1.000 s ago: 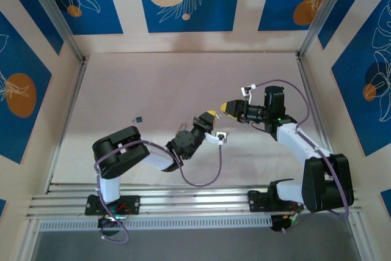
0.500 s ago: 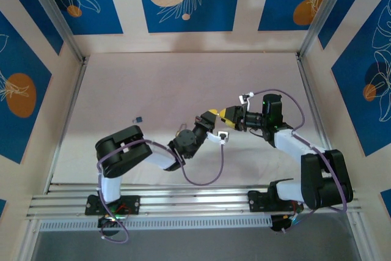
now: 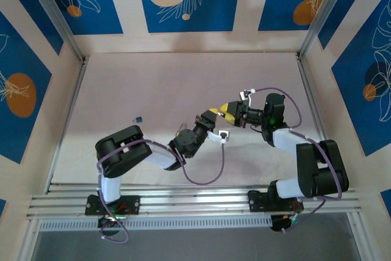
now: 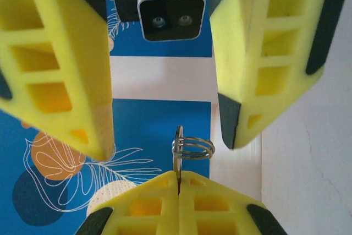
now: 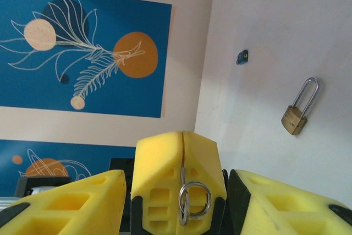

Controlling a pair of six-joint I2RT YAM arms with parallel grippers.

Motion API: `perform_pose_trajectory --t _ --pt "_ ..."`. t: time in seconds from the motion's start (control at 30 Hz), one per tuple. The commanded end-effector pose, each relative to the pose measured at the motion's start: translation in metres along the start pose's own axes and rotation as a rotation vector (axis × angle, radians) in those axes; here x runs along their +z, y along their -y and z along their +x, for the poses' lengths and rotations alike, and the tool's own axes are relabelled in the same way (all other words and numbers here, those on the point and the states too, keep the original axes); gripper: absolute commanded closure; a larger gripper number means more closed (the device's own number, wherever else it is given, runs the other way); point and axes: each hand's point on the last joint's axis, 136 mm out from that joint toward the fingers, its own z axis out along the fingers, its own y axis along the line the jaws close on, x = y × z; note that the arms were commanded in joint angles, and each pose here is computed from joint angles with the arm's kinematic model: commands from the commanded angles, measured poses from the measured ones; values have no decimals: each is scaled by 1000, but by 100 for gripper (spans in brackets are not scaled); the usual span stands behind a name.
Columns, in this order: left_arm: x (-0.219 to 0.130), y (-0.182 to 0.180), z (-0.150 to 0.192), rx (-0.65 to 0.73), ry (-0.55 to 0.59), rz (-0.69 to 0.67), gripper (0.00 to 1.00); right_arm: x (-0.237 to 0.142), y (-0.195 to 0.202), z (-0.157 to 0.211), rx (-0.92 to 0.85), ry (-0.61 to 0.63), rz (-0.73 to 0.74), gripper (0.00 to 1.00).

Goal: Unlock with the key

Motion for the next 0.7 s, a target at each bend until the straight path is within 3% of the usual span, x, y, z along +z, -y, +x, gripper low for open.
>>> perform_pose_trajectory --t 0.0,0.23,0.5,0.67 --pt "-1 -5 -2 -12 -10 -27 100 -4 -4 6 4 -19 -22 48" --pt "-1 0 -1 -10 -20 -17 100 -7 -4 8 -1 -2 4 52" --pt "1 -6 -1 -26 -22 -31 100 -1 -3 3 2 29 40 47" --pt "2 -6 -1 -25 -23 -30 100 -5 2 1 14 70 72 51"
